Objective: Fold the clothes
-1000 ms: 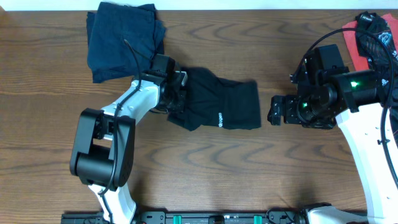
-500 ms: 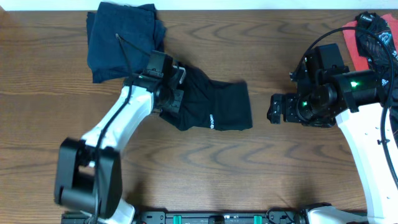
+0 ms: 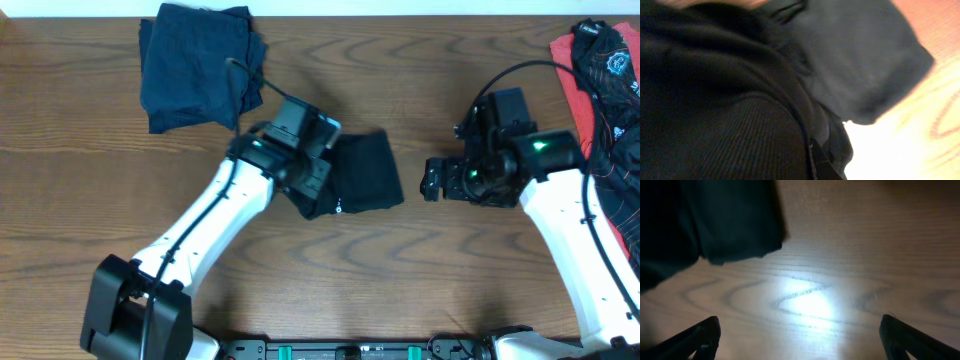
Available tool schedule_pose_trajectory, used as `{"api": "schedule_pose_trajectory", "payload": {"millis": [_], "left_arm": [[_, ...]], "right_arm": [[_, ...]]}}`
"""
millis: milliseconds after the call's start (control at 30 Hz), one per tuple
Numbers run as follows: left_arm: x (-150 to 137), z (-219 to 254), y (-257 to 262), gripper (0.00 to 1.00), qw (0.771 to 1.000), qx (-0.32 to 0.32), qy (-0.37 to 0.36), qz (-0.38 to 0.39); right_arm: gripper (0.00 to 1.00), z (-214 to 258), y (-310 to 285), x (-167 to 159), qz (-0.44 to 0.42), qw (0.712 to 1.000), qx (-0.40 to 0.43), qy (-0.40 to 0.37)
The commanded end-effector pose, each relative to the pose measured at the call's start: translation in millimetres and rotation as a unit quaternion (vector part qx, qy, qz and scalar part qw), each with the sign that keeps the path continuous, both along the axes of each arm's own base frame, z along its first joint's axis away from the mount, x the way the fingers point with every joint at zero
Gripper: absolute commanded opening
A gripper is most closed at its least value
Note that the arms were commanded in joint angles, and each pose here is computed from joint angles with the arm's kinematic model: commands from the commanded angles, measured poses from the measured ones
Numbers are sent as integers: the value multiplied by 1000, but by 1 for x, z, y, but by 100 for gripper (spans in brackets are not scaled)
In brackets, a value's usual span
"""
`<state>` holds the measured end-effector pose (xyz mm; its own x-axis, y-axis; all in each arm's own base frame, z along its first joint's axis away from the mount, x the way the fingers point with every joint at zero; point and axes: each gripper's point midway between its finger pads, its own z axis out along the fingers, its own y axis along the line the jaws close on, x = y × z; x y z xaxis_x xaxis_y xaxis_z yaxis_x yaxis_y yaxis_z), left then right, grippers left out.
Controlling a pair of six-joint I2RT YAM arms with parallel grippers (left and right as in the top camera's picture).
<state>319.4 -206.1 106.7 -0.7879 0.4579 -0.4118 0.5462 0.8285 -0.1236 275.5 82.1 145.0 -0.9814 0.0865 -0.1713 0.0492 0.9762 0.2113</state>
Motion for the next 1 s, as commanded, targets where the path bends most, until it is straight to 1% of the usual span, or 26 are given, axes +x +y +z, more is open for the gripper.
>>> {"api": "schedule_pose_trajectory", "payload": {"millis": [0, 133, 333, 467, 567, 667, 700, 733, 767, 800, 833, 967], "left_arm": [[-10, 1, -18, 8, 999, -1, -8, -34], [-15, 2, -39, 8, 998, -9, -21, -59], [-13, -7, -58, 10, 997, -17, -29, -73], [-13, -14, -55, 10, 997, -6, -24, -71], [-11, -15, -47, 9, 998, 15, -28, -61], [-15, -17, -38, 6, 998, 35, -21, -56], [-19, -18, -35, 6, 998, 40, -14, -56], [-22, -19, -32, 6, 997, 44, -7, -56], [-24, -19, -30, 6, 997, 48, -2, -56], [-27, -19, -27, 6, 997, 51, 3, -56], [-29, -19, -25, 6, 997, 53, 8, -53], [-35, -13, -22, 6, 998, 48, 16, -46]], "right_arm": [[99, -16, -1, -5, -14, 1000, 4, 8], [99, -32, -1, -8, -33, 999, 9, 16], [99, -33, 3, -4, -33, 999, 18, 9], [99, -32, -2, 4, -42, 999, 18, -6], [99, -29, -12, 18, -58, 998, 8, -33], [90, -25, -20, 36, -68, 995, 7, -66], [82, -23, -22, 41, -71, 995, 9, -75], [57, -23, -24, 46, -76, 994, 10, -84], [27, -23, -26, 51, -79, 993, 11, -90], [9, -25, -27, 56, -81, 992, 11, -95], [1, -27, -27, 62, -78, 992, 11, -100], [1, -44, -21, 82, -72, 991, 13, -108]]}}
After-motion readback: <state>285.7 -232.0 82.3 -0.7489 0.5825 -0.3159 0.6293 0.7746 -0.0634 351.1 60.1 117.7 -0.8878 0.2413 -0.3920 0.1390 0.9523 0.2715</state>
